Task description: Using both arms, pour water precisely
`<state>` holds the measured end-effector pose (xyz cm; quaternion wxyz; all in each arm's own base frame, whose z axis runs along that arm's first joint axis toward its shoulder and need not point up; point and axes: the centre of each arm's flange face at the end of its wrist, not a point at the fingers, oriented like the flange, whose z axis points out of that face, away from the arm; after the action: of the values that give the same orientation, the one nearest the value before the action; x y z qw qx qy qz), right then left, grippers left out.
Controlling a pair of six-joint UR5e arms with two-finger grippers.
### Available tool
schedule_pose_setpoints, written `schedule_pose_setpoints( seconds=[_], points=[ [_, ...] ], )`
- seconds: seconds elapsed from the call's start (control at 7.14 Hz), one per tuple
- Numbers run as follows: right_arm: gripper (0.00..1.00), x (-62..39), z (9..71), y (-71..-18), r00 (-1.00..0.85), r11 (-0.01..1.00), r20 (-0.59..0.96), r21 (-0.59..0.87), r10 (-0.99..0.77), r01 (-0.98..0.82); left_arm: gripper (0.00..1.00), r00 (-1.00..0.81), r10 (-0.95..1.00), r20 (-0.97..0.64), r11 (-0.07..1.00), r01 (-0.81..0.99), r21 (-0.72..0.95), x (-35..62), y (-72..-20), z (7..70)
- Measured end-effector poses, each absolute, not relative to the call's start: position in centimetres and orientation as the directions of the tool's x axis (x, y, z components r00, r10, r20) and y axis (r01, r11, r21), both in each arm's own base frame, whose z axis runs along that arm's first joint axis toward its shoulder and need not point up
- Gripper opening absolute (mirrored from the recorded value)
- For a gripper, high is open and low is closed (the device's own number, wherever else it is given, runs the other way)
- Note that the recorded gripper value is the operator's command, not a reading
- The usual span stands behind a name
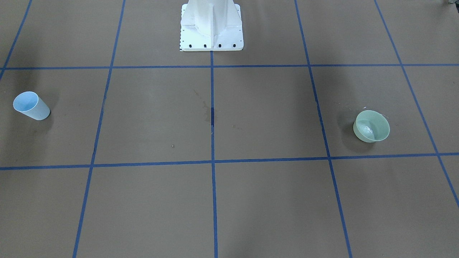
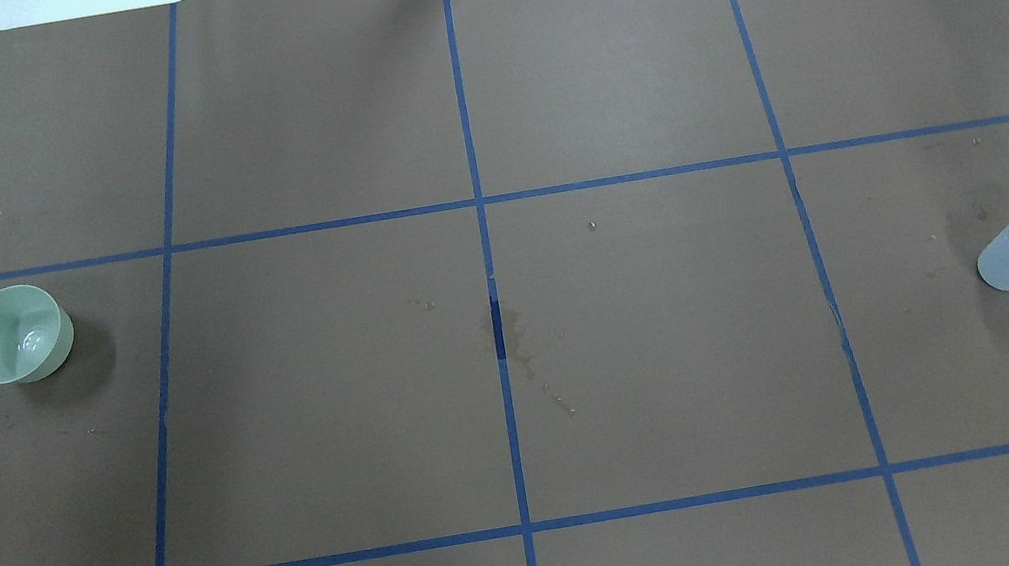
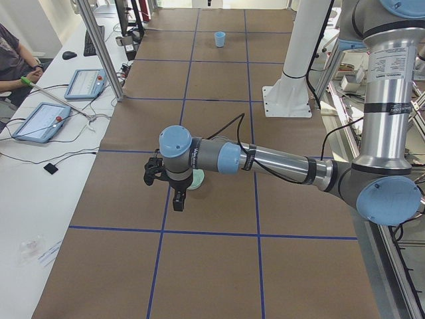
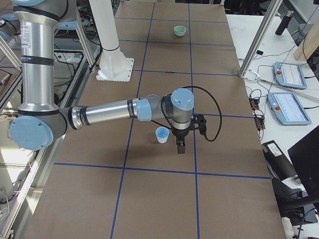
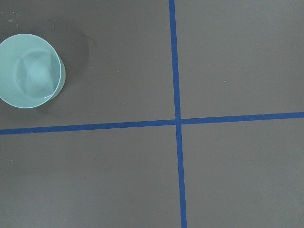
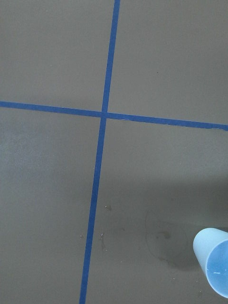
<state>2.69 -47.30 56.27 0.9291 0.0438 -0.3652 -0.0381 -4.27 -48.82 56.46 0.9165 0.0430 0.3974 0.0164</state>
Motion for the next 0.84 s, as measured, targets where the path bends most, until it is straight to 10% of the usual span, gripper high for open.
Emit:
schedule_pose_setpoints(
  seconds=[0.84],
  points=[
    [1.00,2.14,56.18,-46.90,0.689,0.995,0.719,0.093,-0.094,0.039,1.00,0.684,0.065,-0.726,0.995,0.006,0.095,-4.34,-48.46,56.50]
  ],
)
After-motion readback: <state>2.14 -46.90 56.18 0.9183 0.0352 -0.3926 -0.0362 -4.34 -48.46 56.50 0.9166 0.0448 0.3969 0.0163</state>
